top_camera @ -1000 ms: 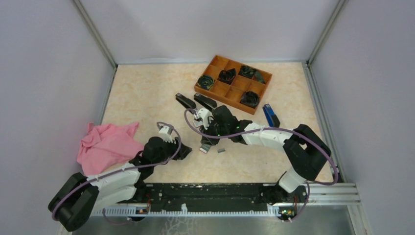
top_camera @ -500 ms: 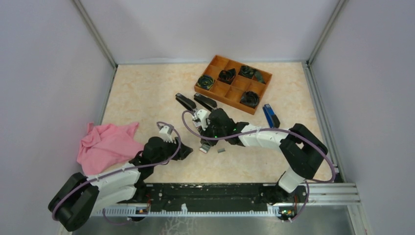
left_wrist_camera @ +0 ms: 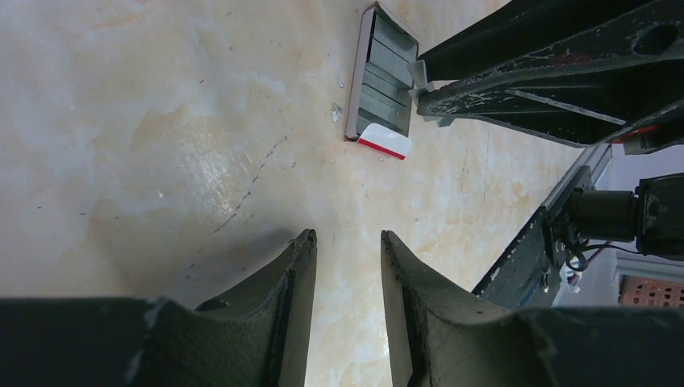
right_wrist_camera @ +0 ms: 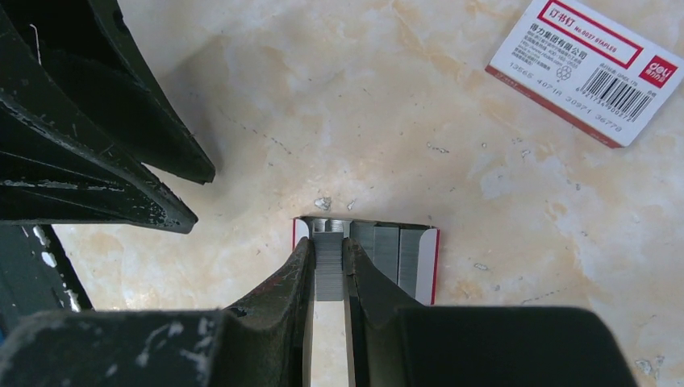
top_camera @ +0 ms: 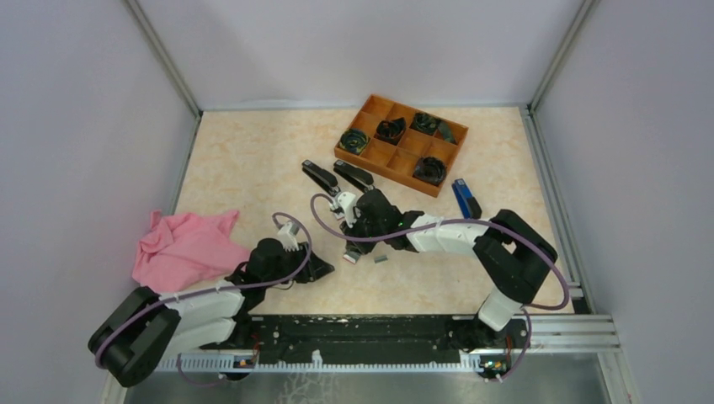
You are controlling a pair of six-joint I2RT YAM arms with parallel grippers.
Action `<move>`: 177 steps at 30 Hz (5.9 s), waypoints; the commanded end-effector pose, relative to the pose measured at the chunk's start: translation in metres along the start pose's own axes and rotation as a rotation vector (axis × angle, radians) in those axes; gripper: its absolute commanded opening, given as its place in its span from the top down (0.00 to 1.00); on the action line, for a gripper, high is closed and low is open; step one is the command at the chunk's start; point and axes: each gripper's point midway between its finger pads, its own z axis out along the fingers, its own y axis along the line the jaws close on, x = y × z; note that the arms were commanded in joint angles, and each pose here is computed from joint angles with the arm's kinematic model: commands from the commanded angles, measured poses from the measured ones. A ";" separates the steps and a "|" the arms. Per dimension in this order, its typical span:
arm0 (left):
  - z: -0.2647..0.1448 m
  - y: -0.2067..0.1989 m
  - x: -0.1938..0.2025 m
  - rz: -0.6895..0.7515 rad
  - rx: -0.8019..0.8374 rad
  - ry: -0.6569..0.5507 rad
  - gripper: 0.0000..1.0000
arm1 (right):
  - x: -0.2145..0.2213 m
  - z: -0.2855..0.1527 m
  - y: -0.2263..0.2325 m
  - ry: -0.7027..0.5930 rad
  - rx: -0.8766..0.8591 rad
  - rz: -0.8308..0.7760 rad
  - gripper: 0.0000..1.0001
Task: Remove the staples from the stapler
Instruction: Adjust the staple box at the center of the board, then place the staple in the staple box.
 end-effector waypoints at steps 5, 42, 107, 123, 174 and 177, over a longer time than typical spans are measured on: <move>0.005 -0.011 -0.001 -0.024 0.065 0.006 0.59 | 0.004 0.012 0.002 0.018 -0.007 0.017 0.93; 0.019 -0.007 0.008 -0.036 0.072 0.057 0.64 | -0.011 0.002 0.005 -0.018 -0.012 -0.008 0.94; 0.032 -0.005 0.018 -0.044 0.090 0.109 0.72 | -0.007 0.006 0.007 0.004 -0.040 -0.042 0.95; 0.038 -0.009 0.016 -0.056 0.104 0.123 0.73 | -0.025 -0.008 0.015 -0.054 -0.052 -0.076 0.94; 0.018 -0.007 -0.014 0.003 0.106 -0.002 0.61 | -0.003 0.006 -0.025 -0.016 0.001 0.142 0.95; 0.017 -0.006 -0.013 0.003 0.103 0.001 0.61 | -0.002 0.007 -0.025 -0.013 -0.001 0.141 0.95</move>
